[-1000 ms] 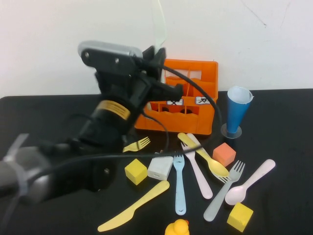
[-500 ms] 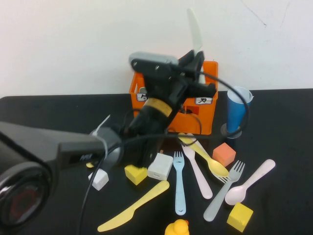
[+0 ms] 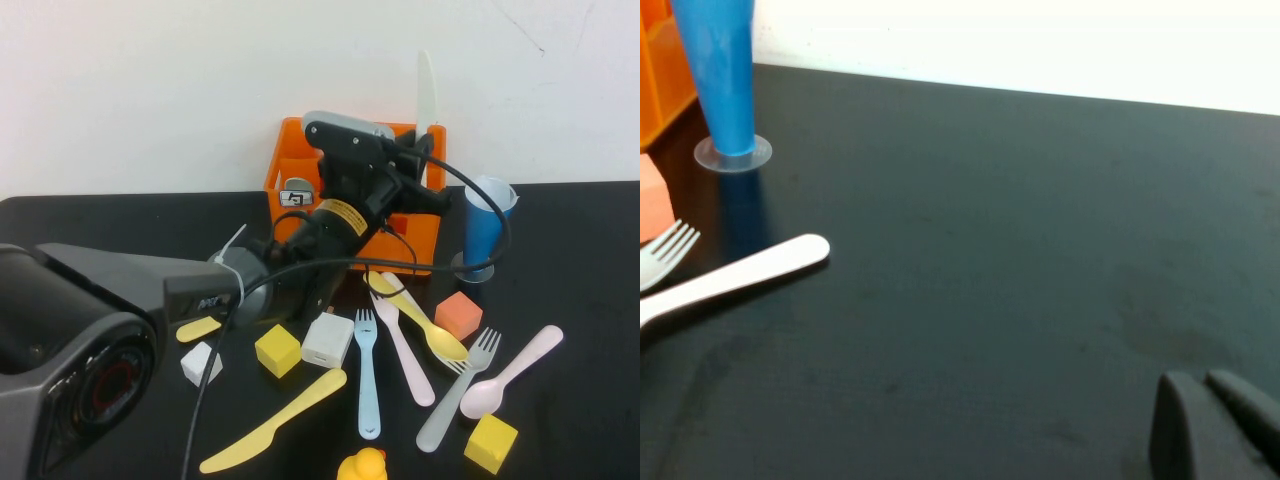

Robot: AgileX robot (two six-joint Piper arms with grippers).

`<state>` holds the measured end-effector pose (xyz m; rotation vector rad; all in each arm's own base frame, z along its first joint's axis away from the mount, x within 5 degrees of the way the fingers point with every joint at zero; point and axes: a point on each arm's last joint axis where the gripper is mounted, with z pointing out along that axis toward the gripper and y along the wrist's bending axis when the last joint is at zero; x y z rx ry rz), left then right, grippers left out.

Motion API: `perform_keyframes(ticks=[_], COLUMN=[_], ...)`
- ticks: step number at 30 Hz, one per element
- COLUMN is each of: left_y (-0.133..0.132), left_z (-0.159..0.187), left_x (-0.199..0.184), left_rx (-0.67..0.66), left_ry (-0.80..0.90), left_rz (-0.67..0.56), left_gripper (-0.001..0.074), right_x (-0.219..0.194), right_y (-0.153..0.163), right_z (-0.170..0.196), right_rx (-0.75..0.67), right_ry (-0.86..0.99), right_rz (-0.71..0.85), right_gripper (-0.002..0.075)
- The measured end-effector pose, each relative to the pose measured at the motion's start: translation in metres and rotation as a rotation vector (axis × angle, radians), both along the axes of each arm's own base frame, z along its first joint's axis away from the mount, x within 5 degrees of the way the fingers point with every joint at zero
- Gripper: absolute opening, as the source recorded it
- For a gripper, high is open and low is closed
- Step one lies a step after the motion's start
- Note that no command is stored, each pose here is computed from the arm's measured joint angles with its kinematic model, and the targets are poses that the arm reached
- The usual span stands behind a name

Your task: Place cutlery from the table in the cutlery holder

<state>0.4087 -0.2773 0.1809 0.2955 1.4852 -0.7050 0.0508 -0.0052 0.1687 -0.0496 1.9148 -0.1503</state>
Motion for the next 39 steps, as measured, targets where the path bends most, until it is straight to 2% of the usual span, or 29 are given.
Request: perform_keyframes(ticks=[6, 12, 14, 18, 21, 28, 32, 39], left_y=[0.001, 0.018, 0.026, 0.043, 0.061, 0.111, 0.14, 0.179], left_z=[0.006, 0.057, 0.076, 0.108, 0.135, 0.161, 0.157, 0.138], left_x=[0.0, -0.003, -0.008, -0.028, -0.052, -0.134, -0.183, -0.247], left_rx=[0.006, 0.081, 0.142, 0.345, 0.439, 0.461, 0.415, 0.365], left_ry=[0.01, 0.043, 0.081, 0.2, 0.185, 0.119, 0.126, 0.112], left_rz=[-0.002, 0.017, 0.025, 0.046, 0.061, 0.06, 0.065, 0.074], left_gripper=[0.0268, 0.0286, 0.0262, 0.0097, 0.0027, 0.0001, 0.0, 0.0], right_x=[0.0, 0.0, 0.0, 0.0, 0.0, 0.0, 0.0, 0.0], right_y=[0.0, 0.0, 0.0, 0.0, 0.0, 0.0, 0.0, 0.0], right_z=[0.0, 0.0, 0.0, 0.0, 0.0, 0.0, 0.0, 0.0], right_rx=[0.0, 0.0, 0.0, 0.0, 0.0, 0.0, 0.0, 0.0], right_ry=[0.0, 0.0, 0.0, 0.0, 0.0, 0.0, 0.0, 0.0], right_rz=[0.0, 0.0, 0.0, 0.0, 0.0, 0.0, 0.0, 0.0], right_gripper=[-0.0003, -0.0003, -0.0003, -0.0003, -0.0003, -0.0003, -0.0003, -0.0003])
